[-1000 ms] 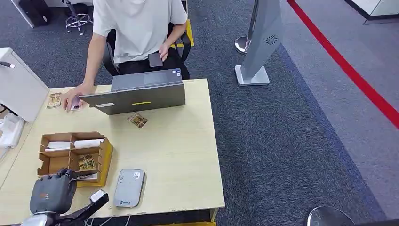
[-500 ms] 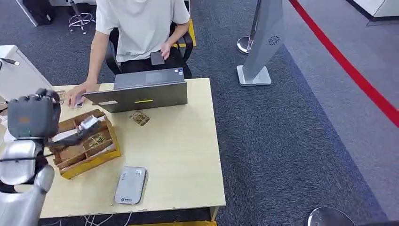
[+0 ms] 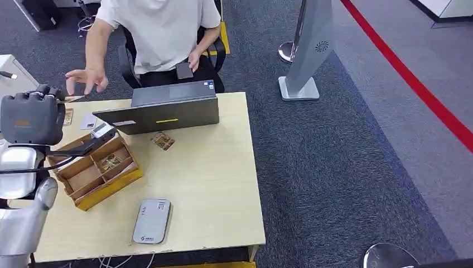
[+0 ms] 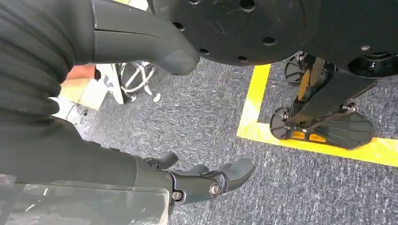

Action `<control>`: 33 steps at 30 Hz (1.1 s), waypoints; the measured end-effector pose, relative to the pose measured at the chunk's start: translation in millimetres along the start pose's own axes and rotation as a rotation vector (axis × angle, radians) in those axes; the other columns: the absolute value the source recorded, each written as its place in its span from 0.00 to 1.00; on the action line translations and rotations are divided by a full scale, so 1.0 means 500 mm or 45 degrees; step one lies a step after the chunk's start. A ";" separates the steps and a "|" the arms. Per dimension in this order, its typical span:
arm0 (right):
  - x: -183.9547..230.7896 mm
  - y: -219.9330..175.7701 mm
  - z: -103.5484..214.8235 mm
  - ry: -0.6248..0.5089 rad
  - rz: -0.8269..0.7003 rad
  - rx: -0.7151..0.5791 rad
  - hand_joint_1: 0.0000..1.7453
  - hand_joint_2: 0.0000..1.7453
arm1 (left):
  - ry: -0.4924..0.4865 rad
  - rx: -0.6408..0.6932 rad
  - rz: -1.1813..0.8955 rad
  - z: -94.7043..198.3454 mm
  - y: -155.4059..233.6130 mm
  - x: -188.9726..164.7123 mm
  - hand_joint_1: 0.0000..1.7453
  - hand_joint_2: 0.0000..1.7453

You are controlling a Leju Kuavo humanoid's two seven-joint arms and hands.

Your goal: Pass the card to the sensor for recognition and then transmit it.

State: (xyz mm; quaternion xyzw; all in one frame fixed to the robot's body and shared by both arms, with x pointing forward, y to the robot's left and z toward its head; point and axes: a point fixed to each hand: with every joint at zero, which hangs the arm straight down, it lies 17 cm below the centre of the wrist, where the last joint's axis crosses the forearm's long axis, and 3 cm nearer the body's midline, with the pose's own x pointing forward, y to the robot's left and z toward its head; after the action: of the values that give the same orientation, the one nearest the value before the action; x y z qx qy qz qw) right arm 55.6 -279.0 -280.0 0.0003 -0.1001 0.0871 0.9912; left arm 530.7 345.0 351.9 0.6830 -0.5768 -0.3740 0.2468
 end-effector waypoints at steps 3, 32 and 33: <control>0.000 0.001 0.000 0.000 0.002 0.001 0.00 1.00 | 0.001 -0.003 -0.003 0.000 -0.002 -0.002 1.00 1.00; -0.005 0.007 0.001 0.008 0.000 0.011 0.00 1.00 | 0.029 -0.063 -0.006 0.007 -0.026 -0.035 0.00 1.00; -0.006 0.008 0.001 0.010 0.000 0.012 0.00 1.00 | 0.039 -0.077 -0.016 0.009 -0.032 -0.046 0.00 1.00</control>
State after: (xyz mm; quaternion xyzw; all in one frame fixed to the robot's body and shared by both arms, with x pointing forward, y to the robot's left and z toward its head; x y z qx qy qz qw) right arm 51.7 -275.7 -280.2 0.0045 -0.0958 0.0876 0.9915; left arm 535.3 371.3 342.1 0.6845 -0.5570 -0.3824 0.2738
